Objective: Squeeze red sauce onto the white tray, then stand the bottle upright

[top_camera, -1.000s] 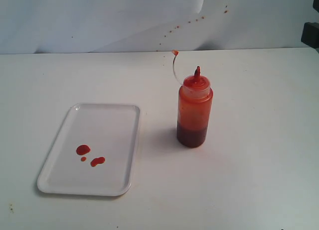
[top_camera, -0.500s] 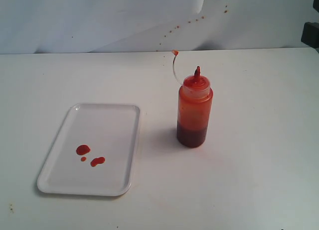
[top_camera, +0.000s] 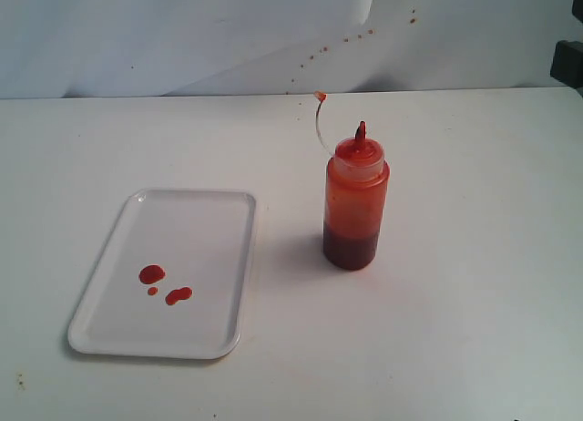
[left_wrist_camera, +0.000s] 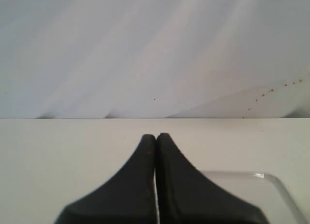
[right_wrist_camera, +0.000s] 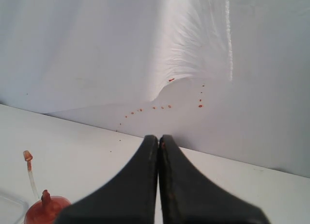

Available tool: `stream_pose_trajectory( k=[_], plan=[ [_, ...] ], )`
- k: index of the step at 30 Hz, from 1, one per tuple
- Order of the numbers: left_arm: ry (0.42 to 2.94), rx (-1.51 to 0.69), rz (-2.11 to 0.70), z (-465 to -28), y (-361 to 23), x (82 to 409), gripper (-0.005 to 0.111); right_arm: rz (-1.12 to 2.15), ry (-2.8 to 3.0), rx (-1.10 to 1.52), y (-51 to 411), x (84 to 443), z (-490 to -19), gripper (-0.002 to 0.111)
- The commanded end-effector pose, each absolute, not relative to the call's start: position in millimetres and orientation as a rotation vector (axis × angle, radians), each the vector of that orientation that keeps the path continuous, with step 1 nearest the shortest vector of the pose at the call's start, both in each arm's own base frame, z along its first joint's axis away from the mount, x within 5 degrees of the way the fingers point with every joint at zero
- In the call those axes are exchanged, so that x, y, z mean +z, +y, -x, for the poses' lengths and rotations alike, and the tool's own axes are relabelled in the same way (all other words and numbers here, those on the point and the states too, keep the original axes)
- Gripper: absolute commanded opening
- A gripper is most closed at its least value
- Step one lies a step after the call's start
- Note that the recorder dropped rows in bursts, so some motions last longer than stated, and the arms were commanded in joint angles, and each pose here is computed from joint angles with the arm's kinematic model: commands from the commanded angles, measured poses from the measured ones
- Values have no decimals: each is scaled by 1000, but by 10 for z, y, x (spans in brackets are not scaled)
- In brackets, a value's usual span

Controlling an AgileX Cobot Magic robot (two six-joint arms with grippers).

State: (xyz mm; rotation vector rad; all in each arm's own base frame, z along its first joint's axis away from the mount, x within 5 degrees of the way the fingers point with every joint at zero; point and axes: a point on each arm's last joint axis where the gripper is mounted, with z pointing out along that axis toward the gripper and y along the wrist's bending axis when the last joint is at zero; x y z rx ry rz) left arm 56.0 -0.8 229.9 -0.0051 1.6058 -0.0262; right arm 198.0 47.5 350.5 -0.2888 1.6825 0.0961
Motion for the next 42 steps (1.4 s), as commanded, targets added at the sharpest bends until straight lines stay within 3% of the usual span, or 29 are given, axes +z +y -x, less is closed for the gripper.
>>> stream_pose_trajectory(
  k=[1,20,42],
  plan=[
    [1624,-51,16,-591,-18,2123,0,281,1674,97,464,3506,-1973,0],
    [1812,-69,23,-580,-29,1852,0,281,1674,97,464,3506,-1973,0],
    [1818,-10,-53,-578,-29,1846,0,281,1674,97,464,3506,-1973,0]
  ],
)
